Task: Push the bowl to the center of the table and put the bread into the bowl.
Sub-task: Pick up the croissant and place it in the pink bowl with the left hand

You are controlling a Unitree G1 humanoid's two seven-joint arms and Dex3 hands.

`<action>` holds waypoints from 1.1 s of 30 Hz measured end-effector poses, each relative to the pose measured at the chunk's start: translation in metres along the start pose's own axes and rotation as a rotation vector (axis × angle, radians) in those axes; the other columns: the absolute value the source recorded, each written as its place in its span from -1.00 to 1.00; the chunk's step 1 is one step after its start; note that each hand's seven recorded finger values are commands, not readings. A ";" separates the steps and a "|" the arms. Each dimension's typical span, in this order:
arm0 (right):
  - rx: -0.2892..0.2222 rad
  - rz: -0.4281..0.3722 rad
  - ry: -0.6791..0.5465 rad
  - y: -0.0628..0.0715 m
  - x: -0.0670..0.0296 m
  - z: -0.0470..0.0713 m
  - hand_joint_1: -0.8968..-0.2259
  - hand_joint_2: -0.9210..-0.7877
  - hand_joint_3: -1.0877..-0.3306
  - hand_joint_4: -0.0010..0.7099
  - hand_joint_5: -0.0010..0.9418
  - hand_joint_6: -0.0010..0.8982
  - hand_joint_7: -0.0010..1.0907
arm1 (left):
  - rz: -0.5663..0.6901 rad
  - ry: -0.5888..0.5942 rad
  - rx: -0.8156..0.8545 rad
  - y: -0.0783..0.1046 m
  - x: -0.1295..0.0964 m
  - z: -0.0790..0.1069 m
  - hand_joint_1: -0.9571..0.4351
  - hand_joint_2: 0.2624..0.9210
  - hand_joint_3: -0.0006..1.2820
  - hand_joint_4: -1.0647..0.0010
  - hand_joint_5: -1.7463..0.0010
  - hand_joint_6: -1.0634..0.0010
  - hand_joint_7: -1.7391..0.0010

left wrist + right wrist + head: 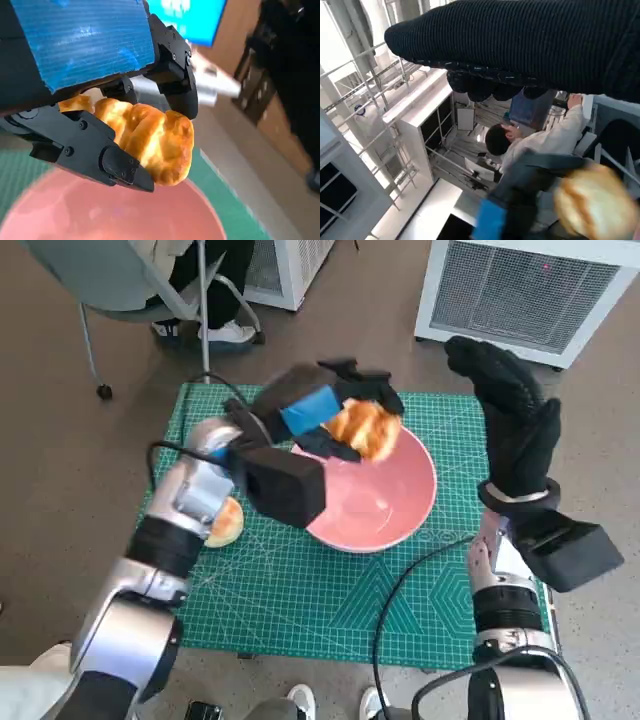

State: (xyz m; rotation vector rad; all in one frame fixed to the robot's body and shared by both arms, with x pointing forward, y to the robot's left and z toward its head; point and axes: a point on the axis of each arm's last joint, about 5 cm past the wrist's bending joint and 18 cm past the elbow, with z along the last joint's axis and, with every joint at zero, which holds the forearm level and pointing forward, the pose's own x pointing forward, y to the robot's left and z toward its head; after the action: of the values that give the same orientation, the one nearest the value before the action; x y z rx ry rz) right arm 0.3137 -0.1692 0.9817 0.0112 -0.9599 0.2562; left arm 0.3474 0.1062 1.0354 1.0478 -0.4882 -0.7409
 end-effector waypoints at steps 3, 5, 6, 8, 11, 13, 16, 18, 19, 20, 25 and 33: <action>-0.002 0.000 -0.003 0.000 -0.0007 0.001 -0.21 -1.00 -0.04 0.08 -1.00 -0.59 -0.28 | -0.074 0.033 0.003 -0.003 0.003 -0.002 0.08 0.98 -0.78 0.48 0.62 0.58 0.13; -0.004 -0.001 -0.003 0.000 -0.0014 0.001 -0.20 -1.00 -0.04 0.08 -1.00 -0.58 -0.29 | -0.121 0.051 0.005 -0.004 0.003 -0.003 0.03 0.99 -0.82 0.59 0.77 0.67 0.27; -0.004 -0.001 -0.002 0.000 -0.0017 0.001 -0.20 -1.00 -0.04 0.08 -1.00 -0.58 -0.29 | -0.146 0.058 0.006 -0.005 0.003 -0.003 -0.01 0.99 -0.84 0.65 0.83 0.73 0.33; -0.005 -0.002 -0.001 0.000 -0.0023 0.001 -0.20 -1.00 -0.05 0.07 -1.00 -0.58 -0.29 | -0.187 0.062 0.013 -0.005 0.003 -0.003 -0.05 1.00 -0.85 0.72 0.89 0.79 0.39; -0.008 -0.001 -0.002 0.000 -0.0021 0.001 -0.19 -1.00 -0.06 0.07 -1.00 -0.58 -0.30 | -0.218 0.062 0.023 -0.005 0.002 -0.004 -0.13 1.00 -0.86 0.82 0.95 0.89 0.45; -0.011 -0.001 -0.003 0.000 -0.0020 0.001 -0.17 -1.00 -0.07 0.07 -1.00 -0.59 -0.31 | -0.216 0.055 0.035 -0.003 0.000 -0.004 -0.19 1.00 -0.85 0.90 0.98 0.95 0.49; -0.016 0.000 -0.005 0.000 -0.0019 0.001 -0.16 -1.00 -0.08 0.07 -1.00 -0.59 -0.31 | -0.191 0.032 0.052 0.001 -0.005 -0.004 -0.22 1.00 -0.85 0.97 0.99 0.98 0.53; -0.019 0.001 -0.008 -0.001 -0.0019 0.002 -0.16 -1.00 -0.08 0.07 -1.00 -0.59 -0.32 | -0.170 0.015 0.065 0.004 -0.010 -0.005 -0.24 1.00 -0.85 0.98 1.00 0.99 0.55; -0.020 0.001 -0.009 -0.001 -0.0019 0.002 -0.16 -1.00 -0.09 0.07 -1.00 -0.59 -0.32 | -0.160 0.009 0.070 0.005 -0.012 -0.005 -0.24 1.00 -0.85 0.99 1.00 0.99 0.57; -0.020 0.000 -0.010 -0.001 -0.0019 0.002 -0.16 -1.00 -0.09 0.07 -1.00 -0.59 -0.32 | -0.146 0.001 0.073 0.006 -0.016 -0.006 -0.25 1.00 -0.85 0.99 1.00 0.99 0.57; -0.022 -0.002 -0.011 -0.001 -0.0019 0.002 -0.16 -1.00 -0.09 0.06 -1.00 -0.58 -0.33 | -0.083 -0.018 0.070 0.013 -0.034 -0.010 -0.25 1.00 -0.86 1.00 1.00 0.93 0.68; -0.021 -0.006 -0.011 -0.002 -0.0021 0.002 -0.15 -1.00 -0.09 0.06 -1.00 -0.58 -0.34 | 0.028 0.008 0.062 0.034 -0.078 -0.013 -0.13 1.00 -0.92 0.94 0.99 0.74 0.86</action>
State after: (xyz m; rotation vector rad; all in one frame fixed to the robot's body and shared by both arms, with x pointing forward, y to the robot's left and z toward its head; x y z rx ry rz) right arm 0.3114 -0.1715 0.9812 -0.0039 -0.9732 0.2406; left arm 0.3148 0.1819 1.0590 1.0989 -0.5205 -0.7003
